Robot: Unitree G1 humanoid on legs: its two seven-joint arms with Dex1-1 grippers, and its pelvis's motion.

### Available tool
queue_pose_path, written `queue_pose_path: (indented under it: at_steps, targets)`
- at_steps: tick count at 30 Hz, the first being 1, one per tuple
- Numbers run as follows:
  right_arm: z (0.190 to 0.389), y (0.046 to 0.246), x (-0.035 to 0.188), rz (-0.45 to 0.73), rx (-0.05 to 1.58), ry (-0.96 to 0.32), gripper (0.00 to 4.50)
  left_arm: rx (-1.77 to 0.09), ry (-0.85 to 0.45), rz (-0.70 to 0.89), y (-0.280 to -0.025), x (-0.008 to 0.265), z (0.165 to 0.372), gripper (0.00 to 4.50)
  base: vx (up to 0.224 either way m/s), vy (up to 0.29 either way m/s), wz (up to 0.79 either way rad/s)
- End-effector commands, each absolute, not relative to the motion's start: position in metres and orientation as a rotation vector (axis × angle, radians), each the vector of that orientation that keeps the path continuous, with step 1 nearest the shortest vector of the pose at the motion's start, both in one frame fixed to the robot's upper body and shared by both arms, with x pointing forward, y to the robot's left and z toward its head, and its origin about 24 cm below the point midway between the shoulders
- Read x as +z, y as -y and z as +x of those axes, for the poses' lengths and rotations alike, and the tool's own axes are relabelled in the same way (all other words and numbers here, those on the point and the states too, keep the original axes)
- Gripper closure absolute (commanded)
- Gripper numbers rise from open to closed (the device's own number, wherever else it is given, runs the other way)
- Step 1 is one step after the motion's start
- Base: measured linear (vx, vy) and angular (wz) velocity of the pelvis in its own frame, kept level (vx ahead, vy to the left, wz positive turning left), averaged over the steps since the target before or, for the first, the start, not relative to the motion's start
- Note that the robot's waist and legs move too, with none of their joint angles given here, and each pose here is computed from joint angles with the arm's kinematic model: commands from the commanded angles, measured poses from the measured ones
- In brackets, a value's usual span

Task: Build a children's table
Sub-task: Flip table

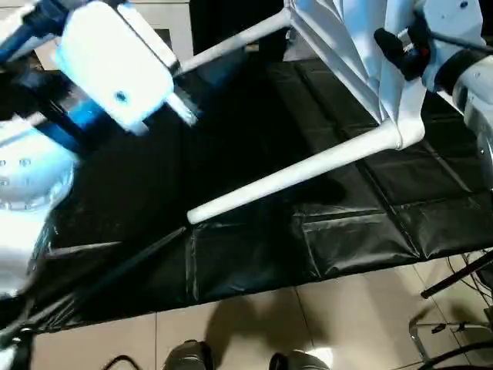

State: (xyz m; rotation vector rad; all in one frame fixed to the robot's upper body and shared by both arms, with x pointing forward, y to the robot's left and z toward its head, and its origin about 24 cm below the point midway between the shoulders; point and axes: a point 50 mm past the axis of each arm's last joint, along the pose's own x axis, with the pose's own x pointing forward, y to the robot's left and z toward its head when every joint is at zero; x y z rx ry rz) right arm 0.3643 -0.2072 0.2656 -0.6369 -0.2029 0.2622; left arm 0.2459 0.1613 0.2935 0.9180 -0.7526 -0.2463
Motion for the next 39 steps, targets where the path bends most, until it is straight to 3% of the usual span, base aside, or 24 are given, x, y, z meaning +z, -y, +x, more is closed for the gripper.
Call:
queue_pose_path:
  at_steps: [1, 5, 6, 20, 38, 39]
  targets:
    - [0.361, 0.205, 0.267, -0.939, 0.265, 0.193, 2.48, -0.101, 0.726, 0.948, -0.177, 0.295, 0.25, 0.0, 0.0, 0.0, 0.0]
    - [0.363, 0.206, 0.269, -0.955, 0.269, 0.189, 2.48, -0.011, 0.628, 0.976, -0.192, 0.283, 0.254, 0.0, 0.0, 0.0, 0.0]
    - [0.363, 0.207, 0.269, -0.956, 0.271, 0.188, 2.48, -0.012, 0.622, 0.965, -0.193, 0.281, 0.254, 0.17, 0.0, 0.0, 0.0]
    - [0.37, 0.213, 0.279, -1.028, 0.311, 0.161, 2.48, -0.088, 0.625, 0.956, -0.178, 0.263, 0.254, 1.24, 0.0, 0.0, 0.0]
    - [0.384, 0.21, 0.332, -1.229, 0.447, 0.097, 2.48, -0.224, 0.573, 0.795, -0.154, 0.249, 0.259, 2.66, 0.0, 0.0, 0.0]
    - [0.385, 0.209, 0.334, -1.228, 0.459, 0.097, 1.92, -0.224, 0.571, 0.793, -0.154, 0.249, 0.259, 2.75, 0.0, 0.0, 0.0]
